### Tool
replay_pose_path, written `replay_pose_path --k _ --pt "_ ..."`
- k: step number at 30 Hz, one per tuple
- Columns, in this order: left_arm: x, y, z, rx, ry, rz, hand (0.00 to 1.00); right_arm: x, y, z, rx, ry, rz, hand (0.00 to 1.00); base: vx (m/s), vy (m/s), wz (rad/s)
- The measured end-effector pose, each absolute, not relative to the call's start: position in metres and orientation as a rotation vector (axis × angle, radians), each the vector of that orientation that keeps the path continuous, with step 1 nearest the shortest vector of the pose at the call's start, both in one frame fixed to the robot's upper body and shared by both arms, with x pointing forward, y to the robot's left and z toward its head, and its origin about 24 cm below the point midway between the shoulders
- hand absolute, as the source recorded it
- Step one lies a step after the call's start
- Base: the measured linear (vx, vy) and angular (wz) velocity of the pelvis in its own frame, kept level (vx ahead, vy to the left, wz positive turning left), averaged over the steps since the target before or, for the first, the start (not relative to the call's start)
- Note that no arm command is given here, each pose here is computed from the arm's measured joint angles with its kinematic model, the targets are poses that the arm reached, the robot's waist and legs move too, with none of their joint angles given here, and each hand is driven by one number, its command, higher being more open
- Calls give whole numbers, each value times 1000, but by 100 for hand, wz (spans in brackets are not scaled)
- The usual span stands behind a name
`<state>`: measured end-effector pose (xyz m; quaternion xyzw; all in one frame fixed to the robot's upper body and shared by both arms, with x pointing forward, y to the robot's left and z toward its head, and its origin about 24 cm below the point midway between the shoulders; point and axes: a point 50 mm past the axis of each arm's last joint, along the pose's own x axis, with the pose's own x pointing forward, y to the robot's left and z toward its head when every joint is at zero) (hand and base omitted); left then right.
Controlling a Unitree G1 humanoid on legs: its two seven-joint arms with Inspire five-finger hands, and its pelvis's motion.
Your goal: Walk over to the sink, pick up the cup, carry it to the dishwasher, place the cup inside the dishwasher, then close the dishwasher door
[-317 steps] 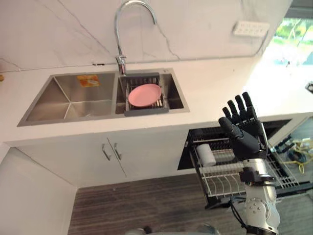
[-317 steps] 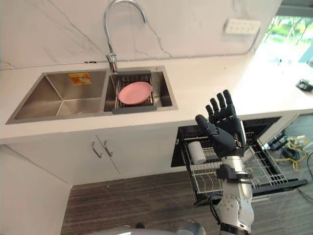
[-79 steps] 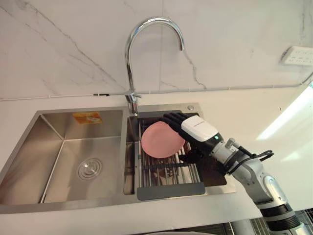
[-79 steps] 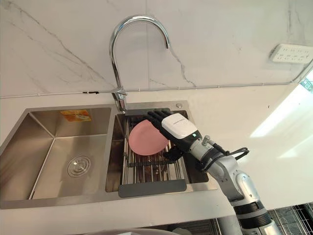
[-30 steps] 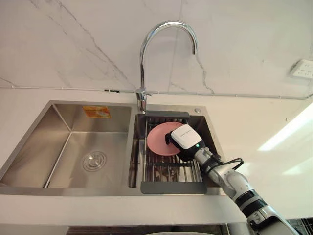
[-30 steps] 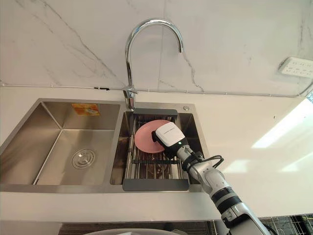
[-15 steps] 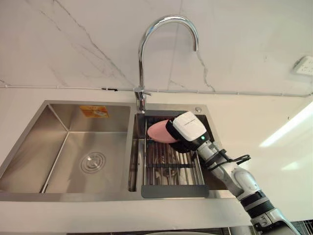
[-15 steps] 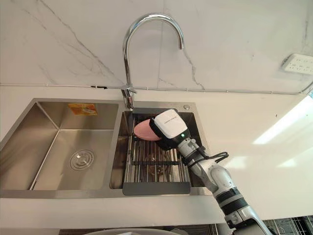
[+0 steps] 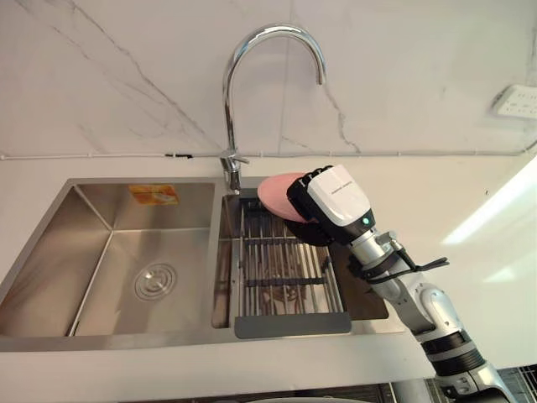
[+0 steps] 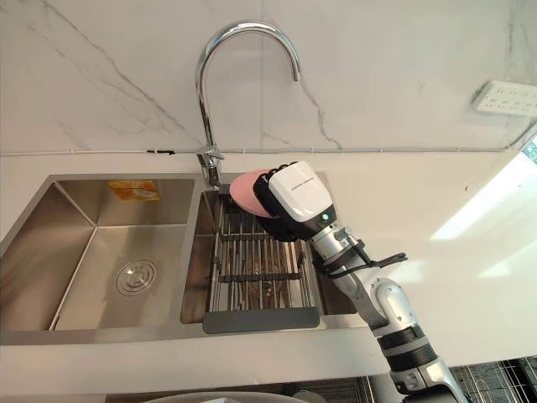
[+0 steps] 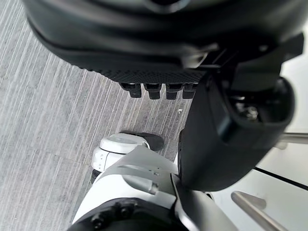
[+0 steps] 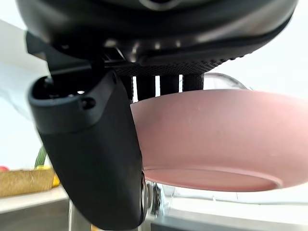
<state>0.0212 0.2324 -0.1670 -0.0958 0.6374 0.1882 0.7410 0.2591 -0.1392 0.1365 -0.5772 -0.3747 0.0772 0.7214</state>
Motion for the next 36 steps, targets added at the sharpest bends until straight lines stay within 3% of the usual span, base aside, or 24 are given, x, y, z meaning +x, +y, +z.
replay_pose_path --k 7,9,14,19,30,36 --pt "32 233 -166 -219 1325 394 100 263 -150 148 -1330 -881 177 0 -5 25 -52" --pt "38 219 -168 -263 1307 364 100 268 -153 149 -1348 -887 184 0 -63 36 -109" --pt "53 216 -167 -246 1313 310 100 277 -170 157 -1370 -824 62 0 -207 79 -46" --pt "43 216 -169 -284 1354 356 100 271 -151 175 -1313 -963 58 0 -279 71 -123" --pt "37 239 -164 -283 1398 474 100 278 -149 193 -1428 -1031 60 0 -72 -91 -67" --pt "45 253 -158 -201 1392 455 100 278 -155 205 -1445 -1032 71 0 -37 -236 -50"
